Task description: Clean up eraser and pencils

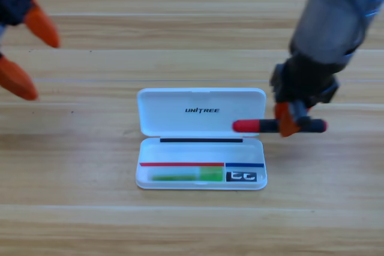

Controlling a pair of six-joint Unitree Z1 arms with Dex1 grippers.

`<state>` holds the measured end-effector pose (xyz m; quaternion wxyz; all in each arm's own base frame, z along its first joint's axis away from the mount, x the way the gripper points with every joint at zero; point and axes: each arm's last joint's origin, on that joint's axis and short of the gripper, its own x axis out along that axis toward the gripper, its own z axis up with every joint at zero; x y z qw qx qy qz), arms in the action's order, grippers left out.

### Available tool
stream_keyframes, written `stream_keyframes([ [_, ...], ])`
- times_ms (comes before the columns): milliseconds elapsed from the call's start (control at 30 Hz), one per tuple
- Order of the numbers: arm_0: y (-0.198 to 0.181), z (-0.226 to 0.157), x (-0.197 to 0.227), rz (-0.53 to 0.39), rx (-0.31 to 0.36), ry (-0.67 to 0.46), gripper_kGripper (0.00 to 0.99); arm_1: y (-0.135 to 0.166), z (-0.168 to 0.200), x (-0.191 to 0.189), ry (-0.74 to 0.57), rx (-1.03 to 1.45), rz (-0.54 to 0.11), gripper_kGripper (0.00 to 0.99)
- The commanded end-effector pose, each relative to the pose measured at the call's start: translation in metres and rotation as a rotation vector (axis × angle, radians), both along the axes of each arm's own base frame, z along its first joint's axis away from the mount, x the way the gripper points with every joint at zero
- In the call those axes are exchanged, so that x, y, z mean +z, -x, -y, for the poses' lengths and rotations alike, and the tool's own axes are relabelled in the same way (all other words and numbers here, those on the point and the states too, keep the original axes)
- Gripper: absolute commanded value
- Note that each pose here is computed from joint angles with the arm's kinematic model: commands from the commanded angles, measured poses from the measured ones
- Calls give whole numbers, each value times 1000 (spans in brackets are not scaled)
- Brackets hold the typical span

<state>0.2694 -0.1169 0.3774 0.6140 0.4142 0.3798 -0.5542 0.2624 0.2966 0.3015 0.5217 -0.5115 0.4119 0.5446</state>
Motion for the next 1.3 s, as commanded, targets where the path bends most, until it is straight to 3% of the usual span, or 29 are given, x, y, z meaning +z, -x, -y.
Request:
stream_keyframes([
  [33,-21,-82,-16,-26,191,102,989,-2,-50,-53,89,57,-56,0],
  [233,-17,-112,-11,-5,242,228,990,-11,-78,-74,109,64,-45,0],
  [400,0,-109,-7,-6,234,282,990,-19,-97,-85,118,66,-31,0],
  [800,9,-107,-20,-32,229,294,990,-28,-115,-101,126,66,-8,0],
  [1300,1,-97,-35,-36,197,307,990,-15,-122,-98,127,76,-10,0],
])
